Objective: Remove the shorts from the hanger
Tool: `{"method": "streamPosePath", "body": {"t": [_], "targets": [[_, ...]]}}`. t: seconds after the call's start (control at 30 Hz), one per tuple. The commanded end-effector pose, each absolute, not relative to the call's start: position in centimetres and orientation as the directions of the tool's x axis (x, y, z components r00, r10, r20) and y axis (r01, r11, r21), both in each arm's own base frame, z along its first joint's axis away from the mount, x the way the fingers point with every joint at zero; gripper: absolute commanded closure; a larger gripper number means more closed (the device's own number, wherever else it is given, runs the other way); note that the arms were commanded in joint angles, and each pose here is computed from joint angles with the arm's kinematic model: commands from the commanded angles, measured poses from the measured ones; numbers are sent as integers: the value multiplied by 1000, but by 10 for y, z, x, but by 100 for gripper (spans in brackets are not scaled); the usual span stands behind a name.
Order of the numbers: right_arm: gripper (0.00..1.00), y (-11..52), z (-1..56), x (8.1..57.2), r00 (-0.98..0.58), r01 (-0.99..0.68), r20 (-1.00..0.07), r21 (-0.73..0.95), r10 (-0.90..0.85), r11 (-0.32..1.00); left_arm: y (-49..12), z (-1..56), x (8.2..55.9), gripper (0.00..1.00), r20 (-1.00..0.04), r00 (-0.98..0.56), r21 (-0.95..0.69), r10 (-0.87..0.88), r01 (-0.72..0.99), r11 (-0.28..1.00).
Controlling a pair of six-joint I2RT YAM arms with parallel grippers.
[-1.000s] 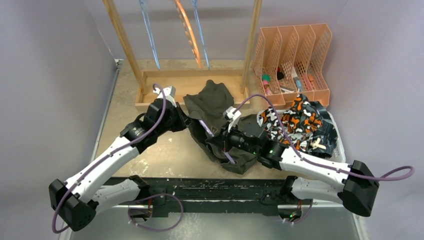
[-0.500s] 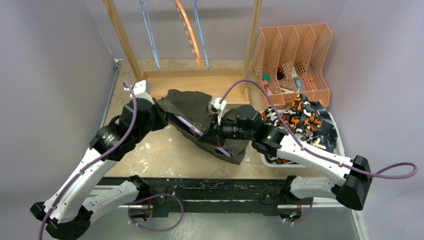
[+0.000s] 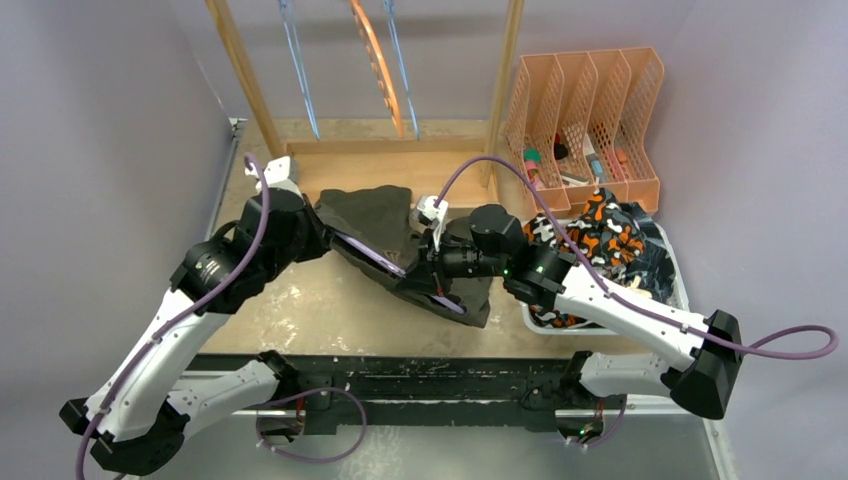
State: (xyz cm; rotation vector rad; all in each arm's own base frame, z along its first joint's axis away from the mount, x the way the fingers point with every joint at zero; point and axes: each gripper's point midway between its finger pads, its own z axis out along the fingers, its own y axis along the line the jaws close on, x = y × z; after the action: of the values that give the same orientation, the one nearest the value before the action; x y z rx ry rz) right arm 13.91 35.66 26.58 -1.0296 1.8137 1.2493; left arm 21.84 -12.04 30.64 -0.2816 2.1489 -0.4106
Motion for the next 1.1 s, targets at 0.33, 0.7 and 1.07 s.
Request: {"method": "streamPosePath", "body": {"t": [0.33,0.7,1.07], "targets": [[100,324,211,136,-551,-819,-782,439,-292,369,-94,258,257,100,-812,-493,-223,-311,-230,947],[100,303,186,143,-599,-788,-738,476,-310,389,-85,247,276,100,-829,-503,-108,-247,-289,951],[100,301,176,118,-564,-826,-728,498,-390,264,-57,241,288,100,-784,-589,-37,-197,-272,962]]}}
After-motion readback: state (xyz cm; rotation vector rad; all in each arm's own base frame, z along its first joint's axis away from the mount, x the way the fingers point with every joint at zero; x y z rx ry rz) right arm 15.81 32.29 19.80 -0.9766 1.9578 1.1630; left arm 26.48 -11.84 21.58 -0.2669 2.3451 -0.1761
